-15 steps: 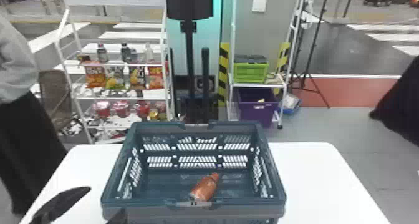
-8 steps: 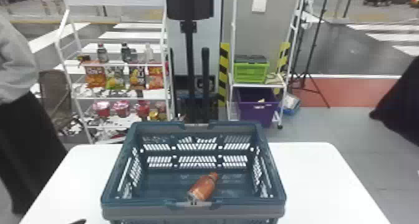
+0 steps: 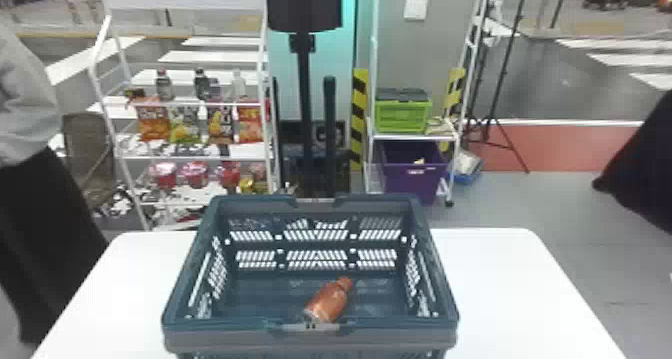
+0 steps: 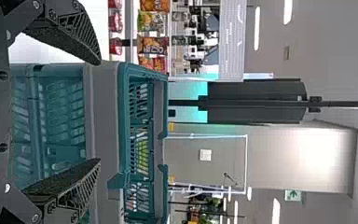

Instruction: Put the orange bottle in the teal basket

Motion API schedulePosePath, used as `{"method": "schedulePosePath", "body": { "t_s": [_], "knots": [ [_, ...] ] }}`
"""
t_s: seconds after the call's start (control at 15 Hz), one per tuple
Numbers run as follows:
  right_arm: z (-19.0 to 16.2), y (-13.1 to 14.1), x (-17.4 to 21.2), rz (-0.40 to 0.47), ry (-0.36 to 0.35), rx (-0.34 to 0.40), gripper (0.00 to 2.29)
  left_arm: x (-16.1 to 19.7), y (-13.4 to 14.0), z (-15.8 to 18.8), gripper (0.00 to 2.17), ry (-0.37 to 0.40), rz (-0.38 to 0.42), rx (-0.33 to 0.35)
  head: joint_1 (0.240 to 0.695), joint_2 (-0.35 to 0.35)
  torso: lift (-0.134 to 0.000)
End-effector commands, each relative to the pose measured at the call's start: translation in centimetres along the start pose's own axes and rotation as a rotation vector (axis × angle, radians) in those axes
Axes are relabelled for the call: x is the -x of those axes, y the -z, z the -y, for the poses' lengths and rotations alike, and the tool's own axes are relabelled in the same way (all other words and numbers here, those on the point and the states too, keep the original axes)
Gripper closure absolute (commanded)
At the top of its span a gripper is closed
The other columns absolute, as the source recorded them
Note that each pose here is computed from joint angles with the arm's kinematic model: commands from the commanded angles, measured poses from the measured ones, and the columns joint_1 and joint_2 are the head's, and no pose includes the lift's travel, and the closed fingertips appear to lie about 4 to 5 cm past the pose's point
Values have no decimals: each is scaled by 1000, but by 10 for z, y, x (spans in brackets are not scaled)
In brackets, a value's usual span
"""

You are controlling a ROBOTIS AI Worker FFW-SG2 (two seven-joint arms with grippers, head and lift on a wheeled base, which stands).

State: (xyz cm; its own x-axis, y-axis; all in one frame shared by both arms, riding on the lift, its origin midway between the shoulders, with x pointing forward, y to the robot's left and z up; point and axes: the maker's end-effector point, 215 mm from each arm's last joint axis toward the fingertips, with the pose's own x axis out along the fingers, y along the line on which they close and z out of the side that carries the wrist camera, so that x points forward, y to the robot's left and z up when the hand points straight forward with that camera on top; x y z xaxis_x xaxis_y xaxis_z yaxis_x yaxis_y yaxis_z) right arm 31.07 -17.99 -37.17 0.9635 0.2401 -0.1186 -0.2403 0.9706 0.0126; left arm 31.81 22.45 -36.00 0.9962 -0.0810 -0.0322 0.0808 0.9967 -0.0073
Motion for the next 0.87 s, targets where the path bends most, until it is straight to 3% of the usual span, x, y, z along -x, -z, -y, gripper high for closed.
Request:
{"method": "schedulePosePath", "body": {
  "t_s": [0.0, 0.8],
  "knots": [
    [-1, -2, 1, 5, 0, -1, 130, 1, 4, 4, 174, -6, -6, 16, 499, 0, 0],
    [0, -1, 3, 8, 5, -5, 130, 3, 8, 10, 174, -31, -10, 44, 499, 0, 0]
  ]
}}
